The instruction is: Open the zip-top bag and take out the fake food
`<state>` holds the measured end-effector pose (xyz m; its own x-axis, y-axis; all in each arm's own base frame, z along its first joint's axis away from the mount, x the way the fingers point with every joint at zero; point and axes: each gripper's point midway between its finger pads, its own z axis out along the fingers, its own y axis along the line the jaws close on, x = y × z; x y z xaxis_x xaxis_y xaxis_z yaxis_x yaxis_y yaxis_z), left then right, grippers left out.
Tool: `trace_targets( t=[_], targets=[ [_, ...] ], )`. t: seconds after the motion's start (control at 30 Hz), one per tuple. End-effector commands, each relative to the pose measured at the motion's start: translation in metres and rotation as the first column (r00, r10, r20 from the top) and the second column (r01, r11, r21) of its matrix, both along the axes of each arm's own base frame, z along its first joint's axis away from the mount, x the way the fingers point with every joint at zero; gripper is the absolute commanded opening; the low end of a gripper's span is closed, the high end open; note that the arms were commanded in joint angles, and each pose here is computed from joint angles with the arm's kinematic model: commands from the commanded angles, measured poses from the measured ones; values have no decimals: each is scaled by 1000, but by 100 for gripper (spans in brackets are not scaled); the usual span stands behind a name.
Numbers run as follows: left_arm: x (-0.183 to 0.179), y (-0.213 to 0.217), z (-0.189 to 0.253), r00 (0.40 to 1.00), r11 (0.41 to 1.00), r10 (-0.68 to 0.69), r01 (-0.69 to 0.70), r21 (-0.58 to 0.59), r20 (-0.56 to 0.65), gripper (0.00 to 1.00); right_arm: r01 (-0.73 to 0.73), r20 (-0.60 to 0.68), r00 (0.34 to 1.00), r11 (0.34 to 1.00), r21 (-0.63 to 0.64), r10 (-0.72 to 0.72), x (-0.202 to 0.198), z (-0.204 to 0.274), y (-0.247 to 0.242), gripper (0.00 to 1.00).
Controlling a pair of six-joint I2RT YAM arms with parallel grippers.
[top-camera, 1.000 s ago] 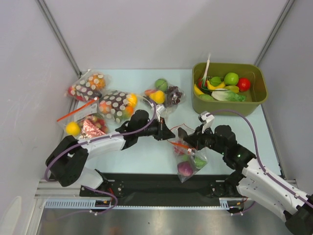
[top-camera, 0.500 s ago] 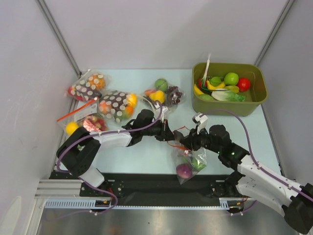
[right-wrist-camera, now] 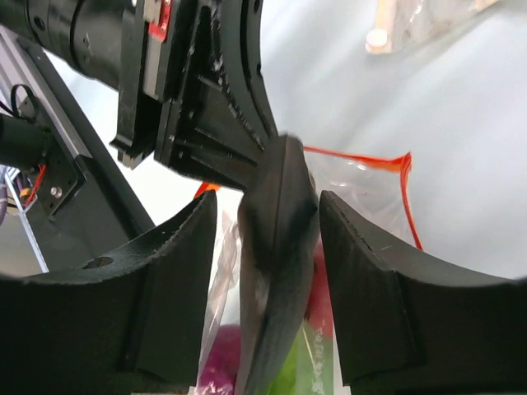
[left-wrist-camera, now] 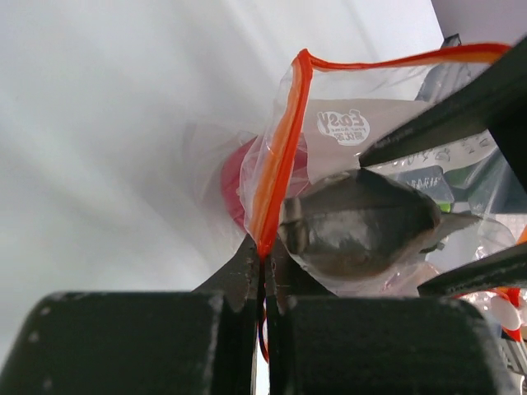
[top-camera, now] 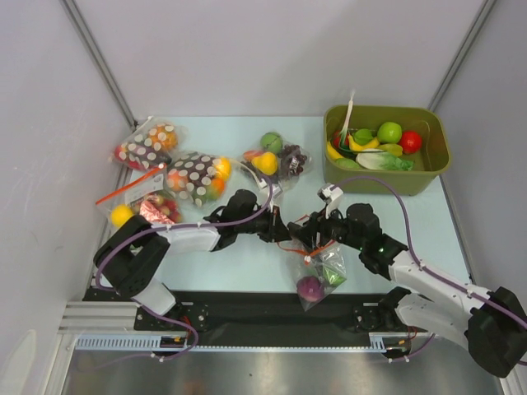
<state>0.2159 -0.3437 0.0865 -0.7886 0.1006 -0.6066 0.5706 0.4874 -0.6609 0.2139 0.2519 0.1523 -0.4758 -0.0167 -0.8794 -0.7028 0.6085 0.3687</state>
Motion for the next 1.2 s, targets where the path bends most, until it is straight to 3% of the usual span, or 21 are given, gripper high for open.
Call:
trace_targets(
  t=[0.0,0.37,0.5,0.63,0.67,0.93,1.17],
  targets=[
    [-3,-6,24,994,997,-44,51,-64,99,0,-25,80,997,994,103,16,12,37,11,57],
    [-2,-6,32,991,996,-50,58,-67,124,0,-28,7,1000,999,28,27,15,6,12,59],
    [-1,-6,31,991,997,-47,54,-60,125,0,-29,2,1000,999,18,29,12,6,10,42],
    [1,-7,26,993,998,-45,50,-48,111,0,-6,40,999,999,39,5,16,26,9,9],
    [2,-8,27,993,998,-42,48,-50,111,0,1,54,999,999,42,-3,19,32,8,6],
    [3,-6,20,995,999,-30,33,-29,96,0,42,213,975,992,123,-67,29,108,2,1],
    [-1,-6,27,994,999,-34,38,-39,103,0,210,349,887,937,278,-302,56,168,-25,0]
  ],
)
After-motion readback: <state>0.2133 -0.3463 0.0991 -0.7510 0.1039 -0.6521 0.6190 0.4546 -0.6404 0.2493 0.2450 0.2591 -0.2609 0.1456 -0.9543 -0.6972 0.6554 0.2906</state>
